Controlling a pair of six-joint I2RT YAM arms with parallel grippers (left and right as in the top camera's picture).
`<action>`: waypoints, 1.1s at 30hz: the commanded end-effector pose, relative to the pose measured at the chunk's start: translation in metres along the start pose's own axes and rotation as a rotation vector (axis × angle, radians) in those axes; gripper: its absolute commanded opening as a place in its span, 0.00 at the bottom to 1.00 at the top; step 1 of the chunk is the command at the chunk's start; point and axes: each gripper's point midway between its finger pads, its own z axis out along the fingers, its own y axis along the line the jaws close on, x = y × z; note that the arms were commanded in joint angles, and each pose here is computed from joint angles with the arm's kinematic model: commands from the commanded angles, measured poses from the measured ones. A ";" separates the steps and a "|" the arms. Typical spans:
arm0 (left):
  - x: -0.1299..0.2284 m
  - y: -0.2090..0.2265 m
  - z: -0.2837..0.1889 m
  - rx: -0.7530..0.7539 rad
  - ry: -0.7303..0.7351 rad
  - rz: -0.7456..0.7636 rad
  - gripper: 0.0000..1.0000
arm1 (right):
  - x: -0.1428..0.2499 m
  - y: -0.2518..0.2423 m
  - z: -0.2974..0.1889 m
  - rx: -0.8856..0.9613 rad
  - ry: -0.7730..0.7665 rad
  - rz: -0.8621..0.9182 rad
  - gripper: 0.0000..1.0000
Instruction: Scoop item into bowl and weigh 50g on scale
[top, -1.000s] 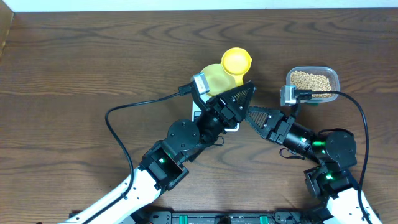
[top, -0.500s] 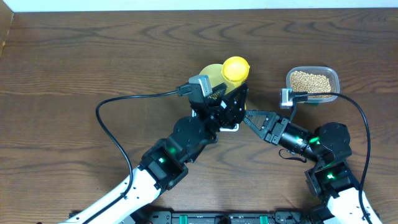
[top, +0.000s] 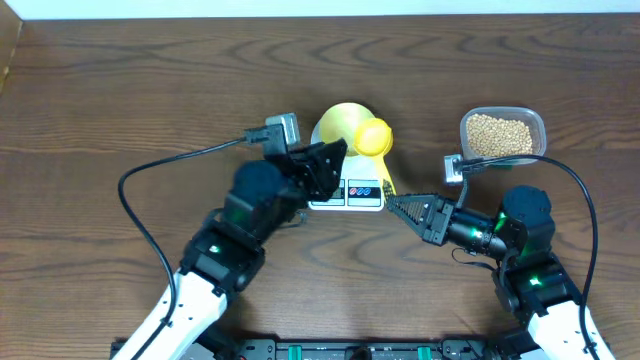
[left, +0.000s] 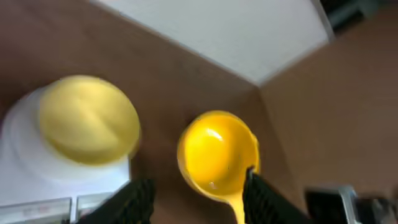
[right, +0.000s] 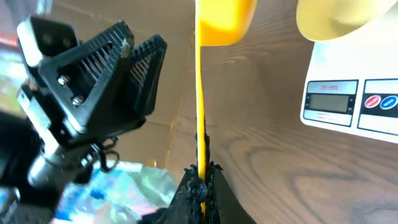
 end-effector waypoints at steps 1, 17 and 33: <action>0.027 -0.028 -0.012 0.219 0.239 -0.063 0.54 | 0.006 -0.004 -0.002 0.012 0.031 -0.133 0.02; 0.035 -0.001 -0.011 0.124 0.258 0.026 0.64 | 0.016 0.008 -0.010 0.073 0.143 -0.161 0.01; 0.052 0.001 -0.009 0.115 0.352 -0.133 0.63 | 0.045 0.022 -0.011 0.086 0.278 -0.304 0.01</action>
